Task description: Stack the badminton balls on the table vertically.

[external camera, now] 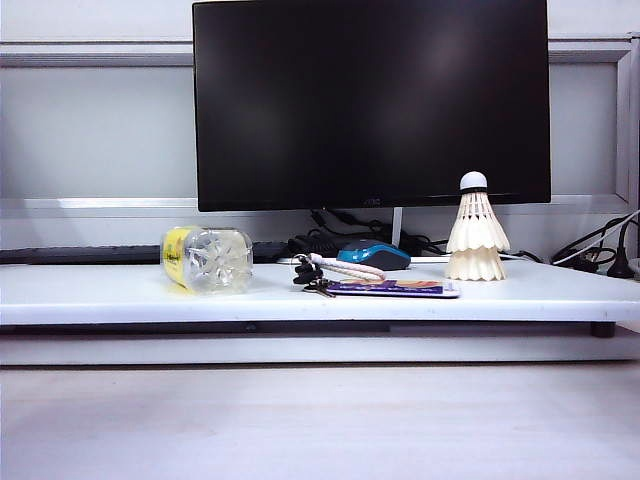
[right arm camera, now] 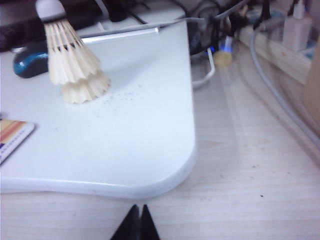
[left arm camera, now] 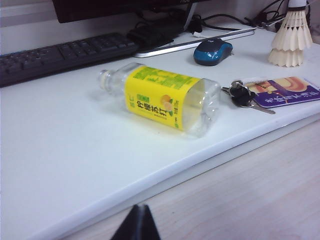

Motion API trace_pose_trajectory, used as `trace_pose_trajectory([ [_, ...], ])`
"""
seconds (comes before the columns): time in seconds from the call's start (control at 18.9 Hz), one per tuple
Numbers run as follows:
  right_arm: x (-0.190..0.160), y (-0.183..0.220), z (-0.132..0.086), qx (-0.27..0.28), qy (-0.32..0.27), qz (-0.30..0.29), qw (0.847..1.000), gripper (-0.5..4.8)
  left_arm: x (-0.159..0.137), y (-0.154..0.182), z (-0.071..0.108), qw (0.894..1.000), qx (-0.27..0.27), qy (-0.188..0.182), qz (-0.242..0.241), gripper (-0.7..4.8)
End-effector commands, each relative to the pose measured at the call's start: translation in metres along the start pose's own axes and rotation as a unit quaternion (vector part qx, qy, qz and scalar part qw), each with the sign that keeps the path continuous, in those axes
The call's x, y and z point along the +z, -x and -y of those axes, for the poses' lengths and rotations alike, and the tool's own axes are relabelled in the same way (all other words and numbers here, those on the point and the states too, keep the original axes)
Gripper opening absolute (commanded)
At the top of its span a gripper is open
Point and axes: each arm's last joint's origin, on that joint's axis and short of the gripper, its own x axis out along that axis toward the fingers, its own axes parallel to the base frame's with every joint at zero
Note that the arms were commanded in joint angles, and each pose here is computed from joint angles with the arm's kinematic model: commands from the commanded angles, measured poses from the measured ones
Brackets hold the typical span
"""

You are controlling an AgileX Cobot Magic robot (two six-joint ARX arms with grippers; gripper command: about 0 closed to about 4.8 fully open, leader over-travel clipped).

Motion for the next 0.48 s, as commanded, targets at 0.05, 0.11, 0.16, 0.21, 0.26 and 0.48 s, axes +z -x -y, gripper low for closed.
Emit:
trace_pose_trajectory([
  [0.05,-0.0013,-0.0001,0.0003,-0.002,-0.001,-0.006,1.0,-0.01,-0.0006,0.0,0.0003,1.0,-0.004,0.0,0.0,-0.06],
  [0.11,-0.0013,-0.0001,0.0002,-0.001,-0.001,-0.006,1.0,-0.01,-0.001,0.0,0.0003,1.0,-0.004,0.0,-0.002,-0.05],
  [0.16,-0.0011,-0.0001,0.0002,0.0,-0.005,-0.006,1.0,-0.01,-0.0016,0.0,0.0004,1.0,-0.004,0.001,-0.005,-0.05],
  [0.21,-0.0008,-0.0001,0.0001,0.0,-0.007,-0.004,1.0,-0.01,-0.0018,0.0,0.0004,1.0,-0.004,0.001,-0.006,-0.05],
  [0.26,-0.0006,-0.0001,0.0001,0.0,-0.006,-0.003,1.0,-0.01,-0.0017,0.0,0.0004,1.0,-0.004,0.001,-0.005,-0.06],
  [0.48,-0.0004,0.0,-0.0001,0.002,-0.006,-0.002,1.0,-0.01,-0.0017,0.0,0.0004,1.0,-0.004,0.001,-0.005,-0.05],
])
